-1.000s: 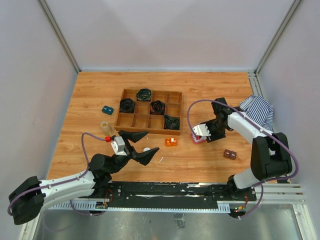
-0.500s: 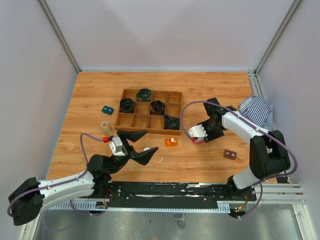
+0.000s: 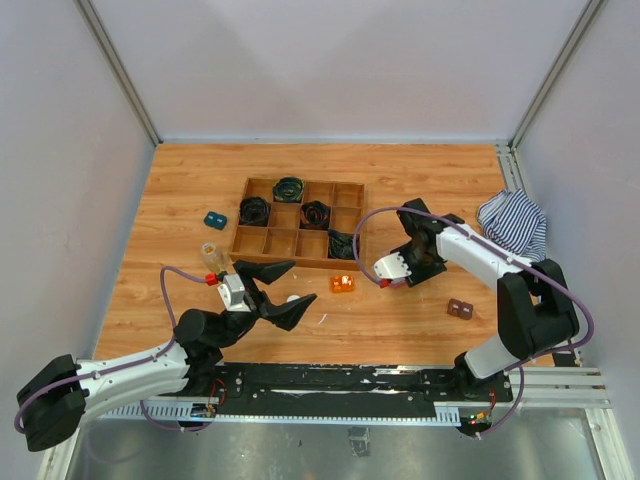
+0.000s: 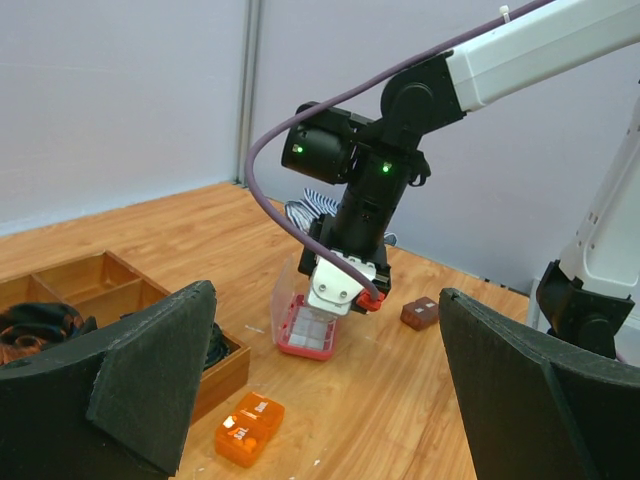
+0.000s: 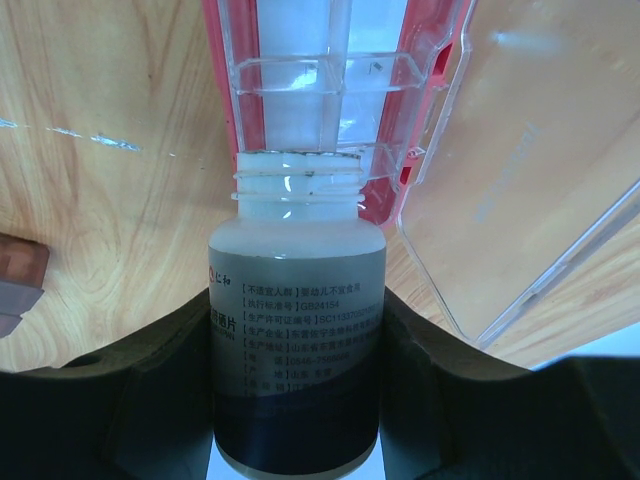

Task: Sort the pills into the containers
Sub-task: Pour the pill from the pill bottle.

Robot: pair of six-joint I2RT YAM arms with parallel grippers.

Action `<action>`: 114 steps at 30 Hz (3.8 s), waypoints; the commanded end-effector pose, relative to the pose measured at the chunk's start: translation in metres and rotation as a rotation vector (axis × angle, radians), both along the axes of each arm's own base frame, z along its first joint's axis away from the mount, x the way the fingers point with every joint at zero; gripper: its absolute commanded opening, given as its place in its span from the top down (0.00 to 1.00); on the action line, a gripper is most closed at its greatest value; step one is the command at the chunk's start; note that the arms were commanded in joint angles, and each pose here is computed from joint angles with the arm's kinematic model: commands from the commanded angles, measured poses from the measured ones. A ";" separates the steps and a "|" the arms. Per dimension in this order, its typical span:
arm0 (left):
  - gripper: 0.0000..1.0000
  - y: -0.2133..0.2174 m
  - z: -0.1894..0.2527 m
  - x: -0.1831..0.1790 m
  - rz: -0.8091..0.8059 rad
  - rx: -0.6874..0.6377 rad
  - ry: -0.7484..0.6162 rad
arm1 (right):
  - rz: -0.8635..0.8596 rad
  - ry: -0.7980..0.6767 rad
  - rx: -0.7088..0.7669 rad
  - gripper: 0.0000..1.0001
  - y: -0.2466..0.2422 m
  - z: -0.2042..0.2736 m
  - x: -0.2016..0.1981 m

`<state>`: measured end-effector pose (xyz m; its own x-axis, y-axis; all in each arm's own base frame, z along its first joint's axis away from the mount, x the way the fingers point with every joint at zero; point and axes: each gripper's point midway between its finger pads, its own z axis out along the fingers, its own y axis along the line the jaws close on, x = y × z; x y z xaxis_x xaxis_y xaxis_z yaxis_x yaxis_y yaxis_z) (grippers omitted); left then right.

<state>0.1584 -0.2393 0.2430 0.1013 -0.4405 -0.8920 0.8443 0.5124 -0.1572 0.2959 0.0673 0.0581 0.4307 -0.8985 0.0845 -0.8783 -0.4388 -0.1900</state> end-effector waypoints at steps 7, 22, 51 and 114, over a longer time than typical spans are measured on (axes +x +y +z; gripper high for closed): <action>0.01 0.007 -0.029 -0.004 0.006 0.041 0.005 | 0.043 -0.036 -0.096 0.99 0.003 0.006 -0.001; 0.01 0.008 -0.029 -0.004 0.007 0.040 0.005 | 0.097 -0.079 -0.210 0.99 0.002 0.007 -0.001; 0.01 0.008 -0.030 -0.005 0.005 0.041 0.002 | 0.169 -0.078 -0.348 1.00 0.006 0.004 -0.011; 0.01 0.007 -0.029 -0.005 0.000 0.039 -0.001 | 0.125 -0.154 -0.400 1.00 0.018 0.030 -0.006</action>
